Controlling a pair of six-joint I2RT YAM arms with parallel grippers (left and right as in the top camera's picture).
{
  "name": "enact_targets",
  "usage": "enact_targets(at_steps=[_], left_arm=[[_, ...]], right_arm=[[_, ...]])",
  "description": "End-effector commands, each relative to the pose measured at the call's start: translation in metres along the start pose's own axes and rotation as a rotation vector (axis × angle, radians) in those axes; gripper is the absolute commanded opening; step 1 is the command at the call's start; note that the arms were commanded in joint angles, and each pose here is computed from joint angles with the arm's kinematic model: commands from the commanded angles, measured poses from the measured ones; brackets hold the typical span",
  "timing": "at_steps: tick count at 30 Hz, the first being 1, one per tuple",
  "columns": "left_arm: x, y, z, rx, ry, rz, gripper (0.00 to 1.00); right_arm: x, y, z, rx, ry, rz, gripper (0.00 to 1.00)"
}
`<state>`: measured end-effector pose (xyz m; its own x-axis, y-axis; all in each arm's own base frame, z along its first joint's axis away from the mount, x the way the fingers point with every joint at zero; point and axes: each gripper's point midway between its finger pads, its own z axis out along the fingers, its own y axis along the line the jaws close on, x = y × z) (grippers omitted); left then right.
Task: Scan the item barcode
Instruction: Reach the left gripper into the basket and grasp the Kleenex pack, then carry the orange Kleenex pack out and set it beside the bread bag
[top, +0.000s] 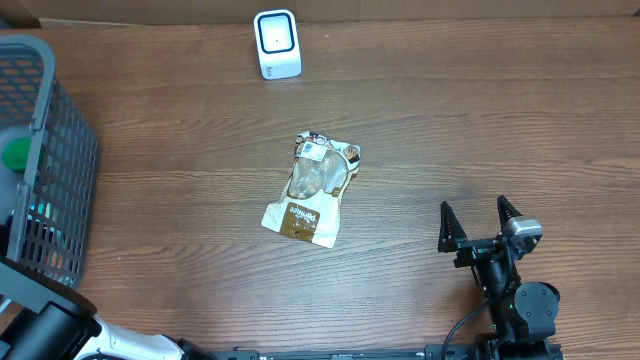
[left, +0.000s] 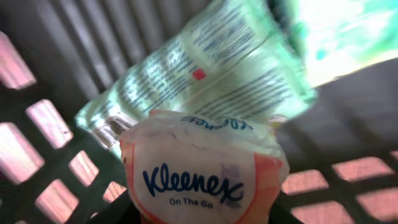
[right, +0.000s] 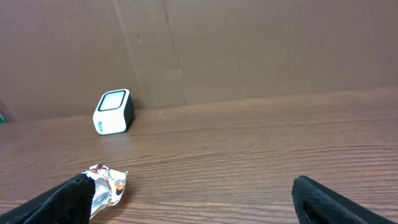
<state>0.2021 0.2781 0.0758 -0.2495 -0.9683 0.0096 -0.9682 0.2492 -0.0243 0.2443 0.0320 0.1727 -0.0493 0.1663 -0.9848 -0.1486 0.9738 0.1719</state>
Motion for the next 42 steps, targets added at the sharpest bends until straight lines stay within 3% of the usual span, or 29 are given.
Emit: enact_targets(at_steps=[1, 7, 15, 19, 24, 32, 36, 42], left_arm=[[-0.016, -0.012, -0.030, 0.031, -0.046, 0.011, 0.39], [-0.025, -0.036, -0.095, 0.162, -0.105, 0.020, 0.37], [-0.026, -0.061, -0.219, 0.310, -0.368, 0.079, 0.38], [0.001, -0.078, -0.275, 0.392, -0.476, 0.156, 0.38], [0.056, -0.107, -0.306, 0.455, -0.519, 0.328, 0.39], [0.153, -0.149, -0.278, 0.353, -0.381, 0.652, 0.40], [0.202, -0.174, -0.239, 0.284, -0.273, 0.840, 0.41], [0.250, -0.198, -0.162, 0.139, -0.169, 0.992, 0.41]], right_arm=[[0.002, -0.001, 0.000, 0.003, -0.004, 0.002, 1.00], [0.002, -0.001, 0.000, 0.003, -0.004, 0.002, 1.00], [0.002, -0.001, 0.000, 0.003, -0.004, 0.002, 1.00], [0.002, -0.001, 0.000, 0.003, -0.004, 0.002, 1.00], [0.002, -0.001, 0.000, 0.003, -0.004, 0.002, 1.00], [0.002, -0.001, 0.000, 0.003, -0.004, 0.002, 1.00], [0.002, -0.001, 0.000, 0.003, -0.004, 0.002, 1.00], [0.002, -0.001, 0.000, 0.003, -0.004, 0.002, 1.00]])
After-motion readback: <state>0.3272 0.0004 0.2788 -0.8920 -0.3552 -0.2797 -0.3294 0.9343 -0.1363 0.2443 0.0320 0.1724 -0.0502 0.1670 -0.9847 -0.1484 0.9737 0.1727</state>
